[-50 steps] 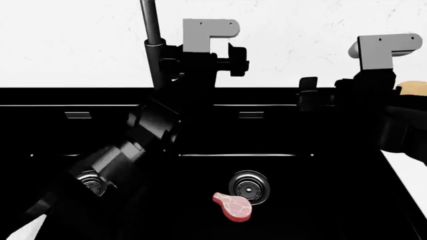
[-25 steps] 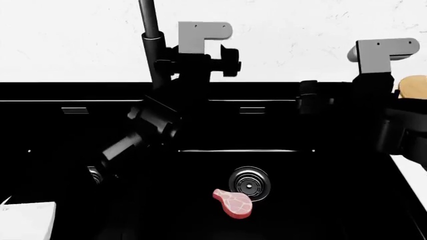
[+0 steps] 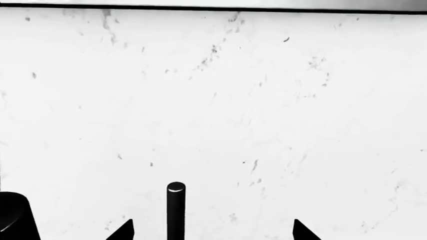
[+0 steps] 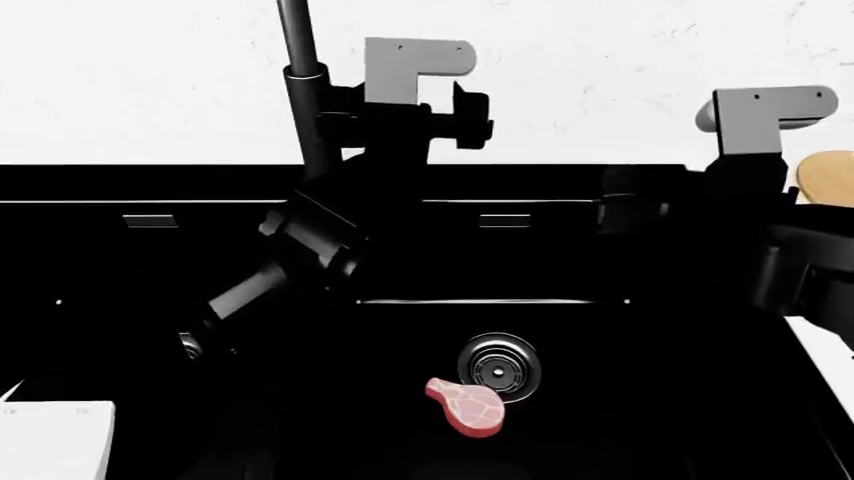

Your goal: Pick the pork chop from the counter and place it in the sink. Then turn on the sink faucet.

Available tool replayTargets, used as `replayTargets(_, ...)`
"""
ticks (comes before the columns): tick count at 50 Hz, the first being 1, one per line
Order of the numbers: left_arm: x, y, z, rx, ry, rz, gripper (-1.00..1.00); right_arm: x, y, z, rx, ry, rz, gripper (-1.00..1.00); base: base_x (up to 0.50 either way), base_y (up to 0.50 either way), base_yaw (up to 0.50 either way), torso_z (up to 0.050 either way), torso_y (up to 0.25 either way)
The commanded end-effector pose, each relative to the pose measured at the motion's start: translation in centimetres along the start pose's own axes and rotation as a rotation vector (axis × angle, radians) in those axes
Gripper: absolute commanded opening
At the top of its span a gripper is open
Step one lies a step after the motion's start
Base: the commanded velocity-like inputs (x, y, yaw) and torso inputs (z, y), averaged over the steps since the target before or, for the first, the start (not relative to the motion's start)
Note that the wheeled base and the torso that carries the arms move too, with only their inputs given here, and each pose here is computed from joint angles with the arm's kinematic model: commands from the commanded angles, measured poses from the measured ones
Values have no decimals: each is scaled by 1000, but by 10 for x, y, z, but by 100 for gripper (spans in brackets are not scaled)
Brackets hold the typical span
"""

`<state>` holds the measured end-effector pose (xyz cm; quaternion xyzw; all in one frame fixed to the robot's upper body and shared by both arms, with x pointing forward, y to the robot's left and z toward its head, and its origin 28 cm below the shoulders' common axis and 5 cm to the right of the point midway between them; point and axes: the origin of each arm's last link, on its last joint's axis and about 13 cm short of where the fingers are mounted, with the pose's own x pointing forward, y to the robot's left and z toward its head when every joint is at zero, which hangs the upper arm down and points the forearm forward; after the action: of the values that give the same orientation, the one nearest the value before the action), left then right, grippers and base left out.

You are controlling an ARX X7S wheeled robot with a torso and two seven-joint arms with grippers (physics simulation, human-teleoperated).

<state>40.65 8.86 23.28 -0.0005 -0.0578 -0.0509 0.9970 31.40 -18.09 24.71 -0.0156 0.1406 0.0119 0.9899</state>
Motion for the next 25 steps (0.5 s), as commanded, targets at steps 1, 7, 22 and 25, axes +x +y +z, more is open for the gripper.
replayTargets(1, -5, -5, -10, -16, -5, -34, 100, 1, -2, -3, 7, 5, -2, 100, 0, 0, 0, 0, 0)
replayTargets(7, -7, -12, -1, -3, -12, -74, 100, 2, -4, -5, 13, 9, -8, 100, 0, 0, 0, 0, 0)
replayTargets(22, -19, -25, -17, 0, 2, -166, 100, -1, -8, -6, 14, 10, -20, 100, 0, 0, 0, 0, 0)
replayTargets(25, -20, -28, -8, -2, 6, -177, 100, -1, -8, -7, 16, 11, -22, 100, 0, 0, 0, 0, 0)
